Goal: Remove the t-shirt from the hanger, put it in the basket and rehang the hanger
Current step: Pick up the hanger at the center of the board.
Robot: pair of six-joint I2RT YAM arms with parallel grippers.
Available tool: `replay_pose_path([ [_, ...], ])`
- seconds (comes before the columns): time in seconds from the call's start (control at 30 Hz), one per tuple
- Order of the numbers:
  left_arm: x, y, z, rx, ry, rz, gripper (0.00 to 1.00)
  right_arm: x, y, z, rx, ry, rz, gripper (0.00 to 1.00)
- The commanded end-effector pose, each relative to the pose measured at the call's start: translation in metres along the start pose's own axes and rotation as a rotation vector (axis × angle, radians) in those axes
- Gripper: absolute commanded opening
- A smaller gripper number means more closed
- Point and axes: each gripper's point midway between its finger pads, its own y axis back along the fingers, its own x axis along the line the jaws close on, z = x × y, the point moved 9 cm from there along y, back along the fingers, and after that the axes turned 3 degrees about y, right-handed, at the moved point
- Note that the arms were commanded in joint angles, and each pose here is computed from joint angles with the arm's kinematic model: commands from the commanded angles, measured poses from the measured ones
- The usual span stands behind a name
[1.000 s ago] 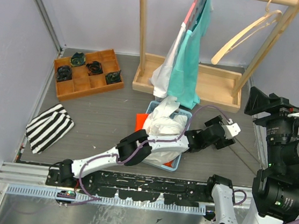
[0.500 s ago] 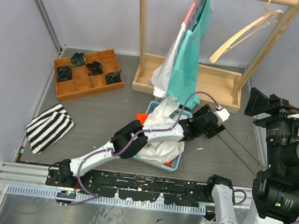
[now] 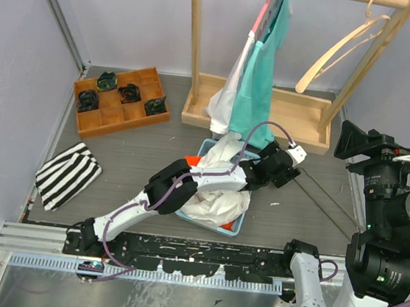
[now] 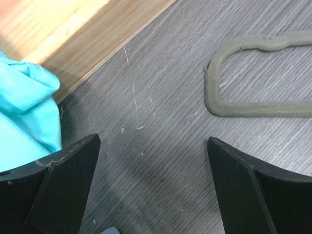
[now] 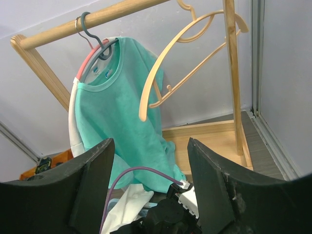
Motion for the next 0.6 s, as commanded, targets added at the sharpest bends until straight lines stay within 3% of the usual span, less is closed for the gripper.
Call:
replay_pose_path([
  [0.0,0.005,0.021,0.043,-0.078,0.039,-0.016,0.98,0.003,-0.001,0.007,-0.038,0.009,0.03,0.67],
  [0.27,-0.008,0.016,0.059,-0.103,0.04,-0.06,0.98,0.004,-0.001,0.006,-0.034,0.008,0.037,0.67],
  [0.57,-0.016,0.005,0.052,-0.084,0.035,-0.074,0.98,0.0,-0.001,0.001,-0.023,0.003,0.007,0.67],
])
